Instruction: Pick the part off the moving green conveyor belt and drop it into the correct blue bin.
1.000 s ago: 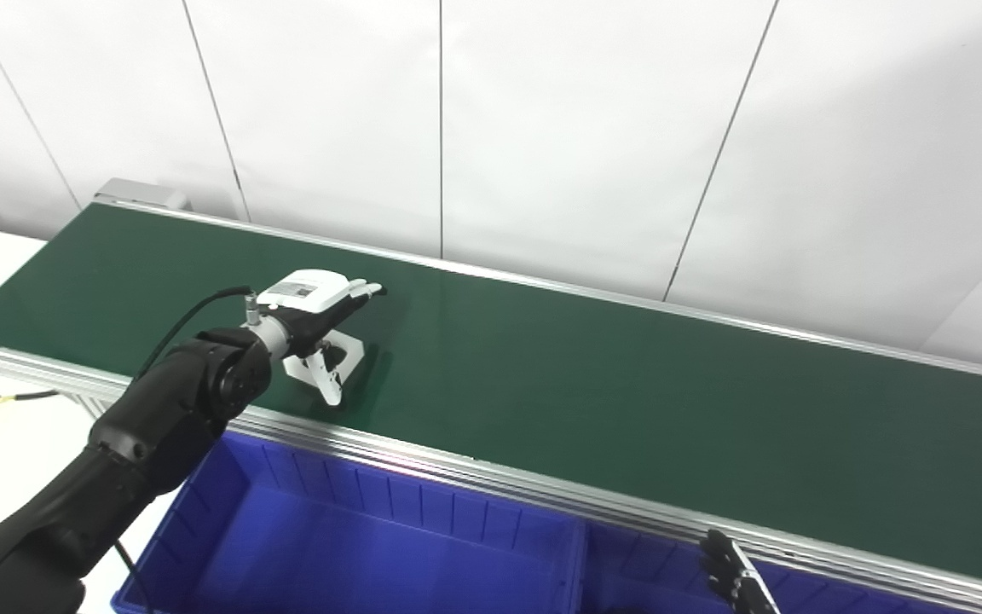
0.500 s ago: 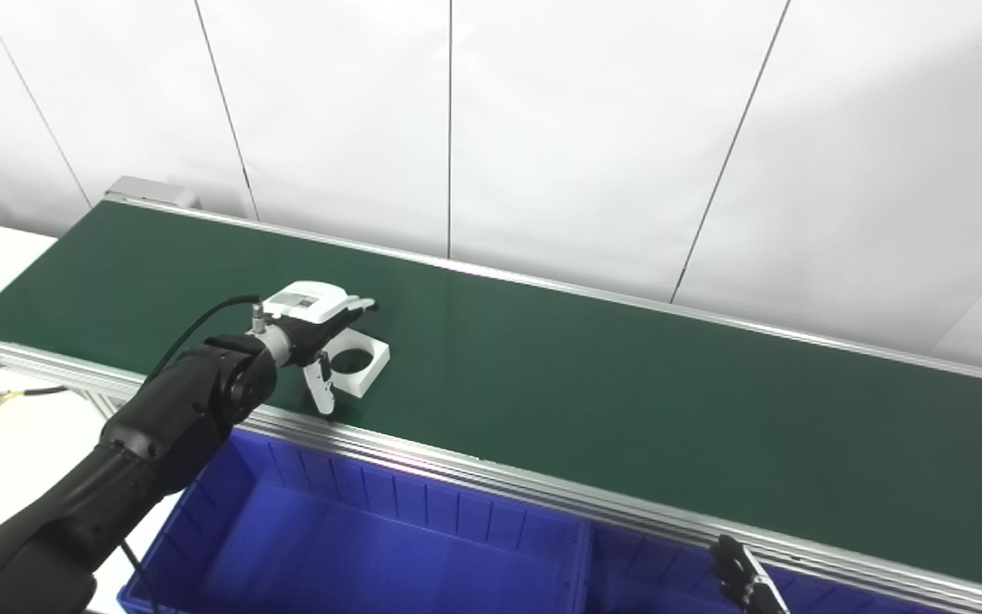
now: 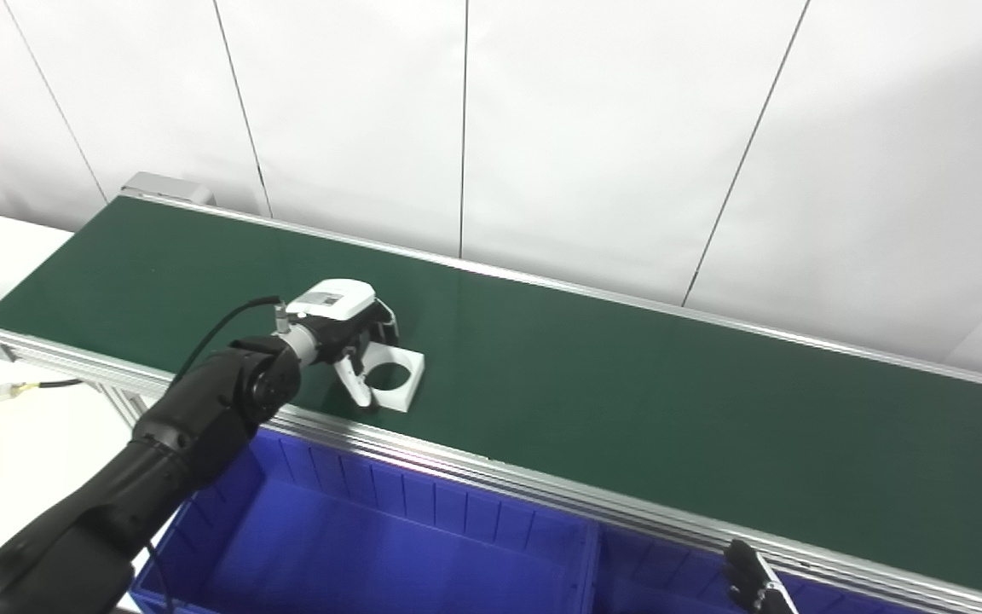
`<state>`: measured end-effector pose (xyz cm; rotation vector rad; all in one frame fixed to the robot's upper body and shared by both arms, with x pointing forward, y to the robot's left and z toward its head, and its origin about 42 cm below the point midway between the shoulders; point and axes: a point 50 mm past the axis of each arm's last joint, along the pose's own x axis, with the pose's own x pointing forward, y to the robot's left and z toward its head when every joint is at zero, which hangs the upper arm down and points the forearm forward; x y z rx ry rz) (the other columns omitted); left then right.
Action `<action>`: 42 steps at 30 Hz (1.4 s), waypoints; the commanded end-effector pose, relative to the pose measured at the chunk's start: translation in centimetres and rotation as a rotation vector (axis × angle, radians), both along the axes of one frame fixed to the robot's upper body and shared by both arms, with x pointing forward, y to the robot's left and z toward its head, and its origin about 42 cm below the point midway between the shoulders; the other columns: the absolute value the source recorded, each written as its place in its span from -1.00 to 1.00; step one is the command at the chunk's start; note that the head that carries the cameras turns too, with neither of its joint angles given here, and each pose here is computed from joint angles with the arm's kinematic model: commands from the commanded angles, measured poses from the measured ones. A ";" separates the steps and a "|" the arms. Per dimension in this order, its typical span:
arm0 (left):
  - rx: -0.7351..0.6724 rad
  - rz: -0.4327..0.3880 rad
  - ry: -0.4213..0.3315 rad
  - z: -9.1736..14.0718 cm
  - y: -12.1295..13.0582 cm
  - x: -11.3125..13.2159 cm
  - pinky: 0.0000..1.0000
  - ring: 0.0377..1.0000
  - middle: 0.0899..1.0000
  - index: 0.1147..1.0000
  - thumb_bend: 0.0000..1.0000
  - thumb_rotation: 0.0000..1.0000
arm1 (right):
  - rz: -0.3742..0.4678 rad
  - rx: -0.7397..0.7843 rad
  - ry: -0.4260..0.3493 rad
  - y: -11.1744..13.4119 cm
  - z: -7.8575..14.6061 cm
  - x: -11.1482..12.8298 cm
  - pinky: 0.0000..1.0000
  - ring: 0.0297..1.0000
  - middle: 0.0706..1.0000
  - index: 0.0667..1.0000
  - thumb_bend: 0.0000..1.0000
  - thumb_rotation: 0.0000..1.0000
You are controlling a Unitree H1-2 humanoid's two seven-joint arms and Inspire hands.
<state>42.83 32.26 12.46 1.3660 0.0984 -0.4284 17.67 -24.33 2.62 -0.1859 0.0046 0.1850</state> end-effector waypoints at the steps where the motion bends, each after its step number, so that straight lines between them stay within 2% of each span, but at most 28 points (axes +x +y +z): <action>1: -0.021 -0.026 -0.101 2.7 -0.2 1.8 -0.15 -0.22 -0.07 -0.09 -0.01 -1.00 | 0.002 0.017 -0.095 0.1 1.2 0.4 0.73 0.76 0.80 0.81 0.74 -0.24; 5: -0.052 -0.027 -0.134 3.4 -0.2 1.7 -0.17 -0.22 -0.07 -0.12 0.00 -1.00 | -0.001 0.010 -0.099 0.3 1.2 0.5 0.71 0.75 0.78 0.80 0.73 -0.22; 8: -0.104 -0.025 -0.192 4.4 0.0 1.6 -0.18 -0.23 -0.07 -0.13 0.00 -1.00 | 0.000 0.015 -0.102 0.4 1.3 0.4 0.71 0.74 0.77 0.80 0.74 -0.22; 9: -0.129 -0.025 -0.219 4.8 0.0 1.5 -0.18 -0.23 -0.07 -0.13 0.00 -1.00 | 0.000 0.016 -0.103 0.5 1.4 0.4 0.71 0.74 0.77 0.80 0.74 -0.23; 11: -0.196 -0.025 -0.300 6.1 -0.1 1.0 -0.33 -0.30 -0.16 -0.06 -0.01 -1.00 | -0.002 0.009 -0.107 0.6 1.4 0.4 0.70 0.74 0.77 0.79 0.77 -0.21; 13: -0.277 -0.023 -0.374 7.4 -0.6 0.3 -0.28 -0.27 -0.13 -0.07 -0.01 -1.00 | -0.001 0.001 -0.114 0.7 1.6 0.4 0.70 0.73 0.76 0.79 0.77 -0.19; 16: -0.394 -0.026 -0.435 8.7 -1.5 -1.0 -0.29 -0.28 -0.14 -0.08 -0.01 -1.00 | -0.002 0.009 -0.113 0.8 1.7 0.2 0.73 0.73 0.75 0.78 0.80 -0.20; 19: -0.533 -0.030 -0.476 9.2 -3.0 -2.9 -0.57 -0.23 -0.12 -0.15 0.00 -1.00 | 0.001 0.003 -0.113 1.0 1.8 0.1 0.71 0.72 0.74 0.78 0.80 -0.20; 21: -0.607 -0.053 -0.491 8.8 -3.8 -4.0 -0.61 -0.24 -0.12 -0.16 0.00 -1.00 | 0.001 0.009 -0.112 1.3 1.8 0.0 0.71 0.72 0.74 0.78 0.80 -0.21; 23: -0.666 -0.075 -0.487 8.0 -4.3 -5.2 -0.35 -0.24 -0.10 -0.13 0.00 -1.00 | 0.002 0.013 -0.112 1.6 1.9 0.0 0.69 0.72 0.74 0.79 0.81 -0.20; 26: -0.714 -0.070 -0.465 6.5 -5.2 -7.3 -0.57 -0.16 -0.26 -0.10 -0.01 -1.00 | 0.001 0.001 -0.112 2.1 2.1 0.0 0.72 0.74 0.75 0.81 0.81 -0.16; 27: -0.736 -0.064 -0.446 5.7 -5.5 -8.1 -0.59 -0.16 -0.28 -0.10 -0.01 -1.00 | 0.001 -0.003 -0.112 2.3 2.2 0.1 0.73 0.74 0.75 0.81 0.82 -0.15; 30: -0.784 -0.061 -0.395 3.5 -6.5 -10.1 -0.60 -0.16 -0.17 -0.14 0.00 -1.00 | -0.002 -0.008 -0.114 2.7 2.4 0.1 0.71 0.73 0.75 0.80 0.82 -0.15; 32: -0.801 -0.069 -0.368 2.5 -7.2 -11.3 -0.55 -0.33 -0.19 -0.05 -0.02 -1.00 | -0.003 -0.006 -0.116 3.0 2.6 0.2 0.69 0.73 0.74 0.80 0.83 -0.14; 33: -0.810 -0.073 -0.357 2.1 -7.5 -11.8 -0.40 -0.27 -0.16 -0.07 -0.01 -1.00 | -0.003 -0.004 -0.117 3.1 2.7 0.2 0.70 0.73 0.74 0.80 0.83 -0.15; 35: -0.830 -0.074 -0.322 1.0 -8.2 -13.1 -0.23 -0.19 -0.08 -0.15 -0.01 -1.00 | -0.004 -0.003 -0.118 3.3 2.9 0.2 0.71 0.72 0.73 0.80 0.83 -0.14; 37: -0.835 -0.082 -0.281 -0.4 -8.8 -14.6 -0.22 -0.20 -0.05 -0.17 -0.01 -1.00 | -0.007 0.002 -0.115 3.6 3.1 0.2 0.71 0.72 0.73 0.79 0.85 -0.14; 39: -0.837 -0.098 -0.251 -1.5 -9.2 -15.7 -0.31 -0.26 -0.06 -0.13 -0.01 -1.00 | -0.011 0.001 -0.113 3.8 3.3 0.2 0.71 0.71 0.72 0.79 0.86 -0.13; 42: -0.824 -0.117 -0.223 -2.4 -9.3 -16.7 -0.30 -0.26 -0.07 -0.10 -0.01 -1.00 | -0.013 -0.003 -0.106 4.1 3.5 0.2 0.71 0.70 0.72 0.78 0.89 -0.11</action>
